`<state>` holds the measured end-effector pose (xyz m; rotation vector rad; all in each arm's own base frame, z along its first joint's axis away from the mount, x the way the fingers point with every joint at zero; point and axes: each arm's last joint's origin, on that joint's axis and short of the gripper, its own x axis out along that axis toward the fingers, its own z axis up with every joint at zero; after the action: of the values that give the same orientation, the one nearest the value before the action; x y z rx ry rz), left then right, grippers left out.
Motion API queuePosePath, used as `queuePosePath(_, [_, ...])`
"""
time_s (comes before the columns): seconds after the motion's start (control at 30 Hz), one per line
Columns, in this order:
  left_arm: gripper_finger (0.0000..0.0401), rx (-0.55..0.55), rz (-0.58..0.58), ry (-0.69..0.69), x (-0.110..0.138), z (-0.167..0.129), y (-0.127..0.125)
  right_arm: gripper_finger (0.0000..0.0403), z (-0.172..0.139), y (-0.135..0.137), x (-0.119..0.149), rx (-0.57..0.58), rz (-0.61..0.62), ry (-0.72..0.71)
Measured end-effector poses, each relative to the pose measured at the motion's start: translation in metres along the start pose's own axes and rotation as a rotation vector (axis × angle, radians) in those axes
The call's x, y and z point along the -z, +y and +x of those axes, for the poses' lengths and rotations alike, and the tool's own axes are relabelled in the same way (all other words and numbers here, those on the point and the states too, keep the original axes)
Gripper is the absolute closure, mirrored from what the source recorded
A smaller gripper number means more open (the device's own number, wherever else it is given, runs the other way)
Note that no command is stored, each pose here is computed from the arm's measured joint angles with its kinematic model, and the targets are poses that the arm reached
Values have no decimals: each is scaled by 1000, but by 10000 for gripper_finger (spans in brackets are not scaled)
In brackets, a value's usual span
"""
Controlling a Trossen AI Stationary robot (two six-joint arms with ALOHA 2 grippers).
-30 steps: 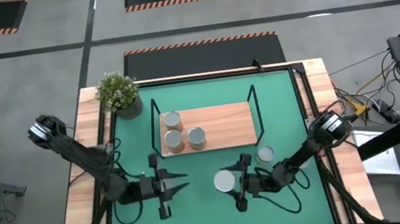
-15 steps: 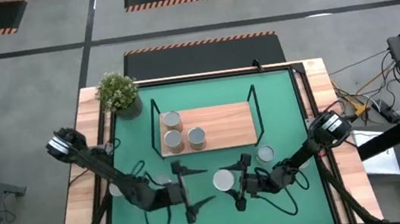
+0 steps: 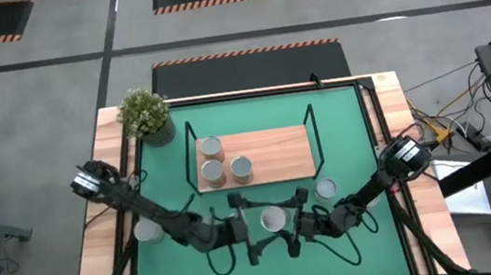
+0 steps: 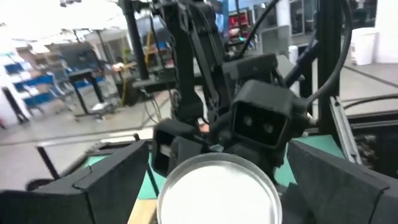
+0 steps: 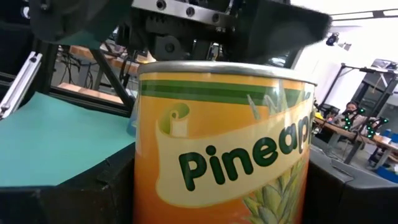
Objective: Pick and place cans onto a shelf
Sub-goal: Put the canned pineapple on the shelf
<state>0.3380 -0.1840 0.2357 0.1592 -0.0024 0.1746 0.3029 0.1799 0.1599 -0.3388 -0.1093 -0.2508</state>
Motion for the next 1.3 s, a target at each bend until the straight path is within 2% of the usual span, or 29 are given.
queuePosePath(0.57, [38,20,-34,144,21,11,11,117,0,1,3,-1,-9,21])
queuePosePath(0.7, [54,20,-15,146,21,13,10,117,0,1,2,-7,-10,19])
queuePosePath(0.9, [103,18,-10,152,18,17,6,117,0,1,2,-4,-10,20])
queuePosePath(1.03, [104,13,-2,170,15,20,4,116,-1,1,2,-3,-6,20])
queuePosePath(1.3, [98,25,21,186,11,23,3,75,0,1,2,-14,47,14])
